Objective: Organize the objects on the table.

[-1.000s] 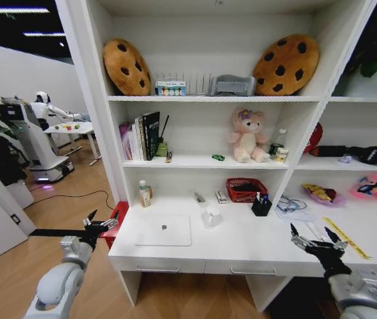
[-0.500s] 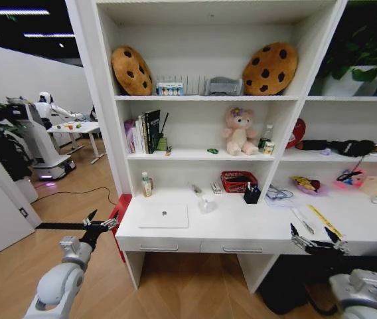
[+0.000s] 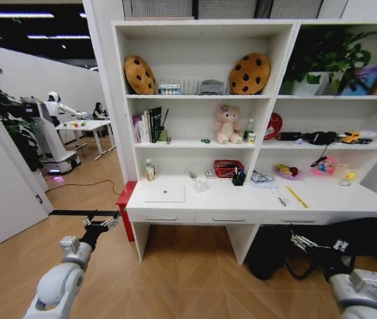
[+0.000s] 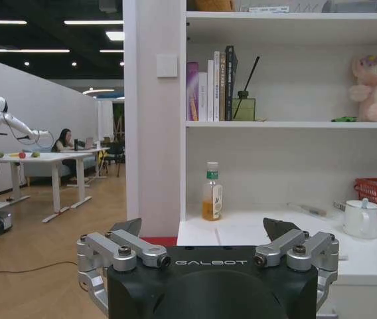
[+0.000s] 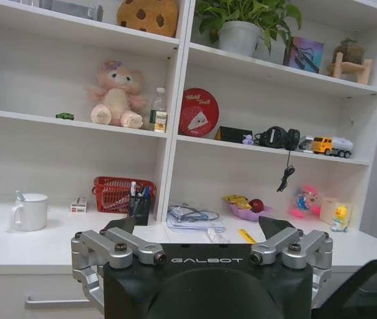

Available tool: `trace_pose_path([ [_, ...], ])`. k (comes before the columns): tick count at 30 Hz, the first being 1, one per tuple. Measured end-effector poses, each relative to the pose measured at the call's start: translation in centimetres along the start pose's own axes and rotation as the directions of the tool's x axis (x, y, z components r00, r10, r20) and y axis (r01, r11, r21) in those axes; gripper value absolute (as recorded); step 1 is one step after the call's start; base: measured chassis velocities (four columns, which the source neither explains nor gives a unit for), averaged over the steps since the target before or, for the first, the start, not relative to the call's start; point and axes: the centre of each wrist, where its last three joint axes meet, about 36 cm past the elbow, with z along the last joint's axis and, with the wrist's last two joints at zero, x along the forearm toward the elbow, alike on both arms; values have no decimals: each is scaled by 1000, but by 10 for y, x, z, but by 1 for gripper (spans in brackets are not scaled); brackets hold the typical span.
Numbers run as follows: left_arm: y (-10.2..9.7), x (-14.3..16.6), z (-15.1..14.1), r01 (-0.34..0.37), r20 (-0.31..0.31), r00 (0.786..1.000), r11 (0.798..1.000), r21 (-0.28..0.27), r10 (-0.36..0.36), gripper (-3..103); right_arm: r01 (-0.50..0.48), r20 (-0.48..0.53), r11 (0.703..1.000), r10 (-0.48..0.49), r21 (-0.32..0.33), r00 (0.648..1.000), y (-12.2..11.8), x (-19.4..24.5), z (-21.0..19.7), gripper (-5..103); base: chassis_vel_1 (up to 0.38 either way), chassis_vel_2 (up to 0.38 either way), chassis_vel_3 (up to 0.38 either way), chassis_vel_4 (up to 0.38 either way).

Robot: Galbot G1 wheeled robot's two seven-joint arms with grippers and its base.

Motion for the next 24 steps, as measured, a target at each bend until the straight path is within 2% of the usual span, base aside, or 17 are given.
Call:
trace_pose_path([
  [6,0,0,0,-2,0,1000,1000,0,2,100,0,-1,1000,0,0,1000,0,0,0,100,206,-219,-209,226],
  [24,0,0,0,-1,0,1000,1000,0,1,100,0,0,1000,0,0,1000,0,0,0,100,-10,15,13,-6],
])
